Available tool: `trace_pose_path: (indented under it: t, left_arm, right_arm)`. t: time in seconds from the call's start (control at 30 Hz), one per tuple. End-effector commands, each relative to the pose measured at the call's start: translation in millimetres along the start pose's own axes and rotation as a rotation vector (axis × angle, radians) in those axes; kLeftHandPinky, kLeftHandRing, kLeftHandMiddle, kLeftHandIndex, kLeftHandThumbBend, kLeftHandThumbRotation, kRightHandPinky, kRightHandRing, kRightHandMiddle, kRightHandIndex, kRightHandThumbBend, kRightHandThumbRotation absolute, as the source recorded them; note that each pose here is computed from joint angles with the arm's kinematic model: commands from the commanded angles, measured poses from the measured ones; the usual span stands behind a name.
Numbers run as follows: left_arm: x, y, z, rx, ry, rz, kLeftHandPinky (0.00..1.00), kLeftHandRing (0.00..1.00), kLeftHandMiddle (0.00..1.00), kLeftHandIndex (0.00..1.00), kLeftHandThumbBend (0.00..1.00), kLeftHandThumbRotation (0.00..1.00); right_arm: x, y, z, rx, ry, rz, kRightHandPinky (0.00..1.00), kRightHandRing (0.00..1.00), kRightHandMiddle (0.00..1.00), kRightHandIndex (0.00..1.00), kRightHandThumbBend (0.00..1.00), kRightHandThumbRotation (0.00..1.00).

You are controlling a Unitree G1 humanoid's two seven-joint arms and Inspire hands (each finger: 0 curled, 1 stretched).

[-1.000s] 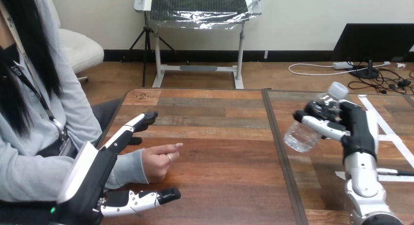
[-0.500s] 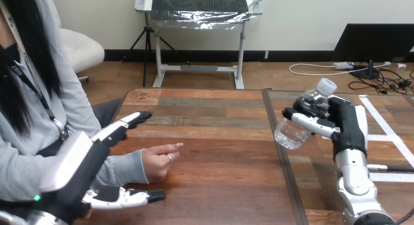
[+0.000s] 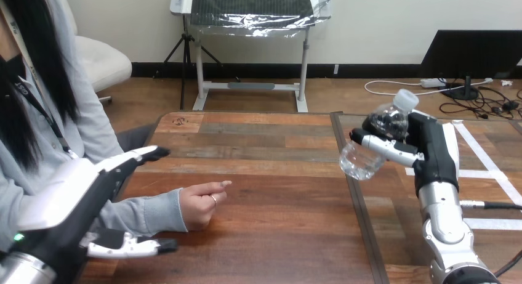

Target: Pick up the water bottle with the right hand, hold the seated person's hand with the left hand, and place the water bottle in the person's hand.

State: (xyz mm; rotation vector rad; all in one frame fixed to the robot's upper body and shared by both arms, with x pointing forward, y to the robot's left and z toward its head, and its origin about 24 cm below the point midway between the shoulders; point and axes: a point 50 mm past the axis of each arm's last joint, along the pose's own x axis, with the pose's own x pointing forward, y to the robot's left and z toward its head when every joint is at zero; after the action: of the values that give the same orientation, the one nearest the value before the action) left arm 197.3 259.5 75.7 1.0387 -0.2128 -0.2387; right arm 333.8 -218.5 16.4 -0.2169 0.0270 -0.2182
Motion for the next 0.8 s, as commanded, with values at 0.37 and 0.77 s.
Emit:
trace_pose_path:
  t: [0.37, 0.77]
  left_arm:
    - [22.3, 31.3, -4.6, 0.202, -0.004, -0.022, 0.76, 0.80, 0.80, 0.80, 1.00, 0.18]
    - [31.1, 32.3, -16.5, 0.258, 0.038, -0.112, 0.74, 0.79, 0.79, 0.79, 1.00, 0.22]
  right_arm:
    - [20.3, 5.3, 54.2, 0.064, -0.238, 0.029, 0.32, 0.39, 0.48, 0.48, 0.76, 0.00]
    - [16.8, 6.8, 55.5, 0.089, -0.271, 0.049, 0.31, 0.39, 0.47, 0.47, 0.76, 0.00]
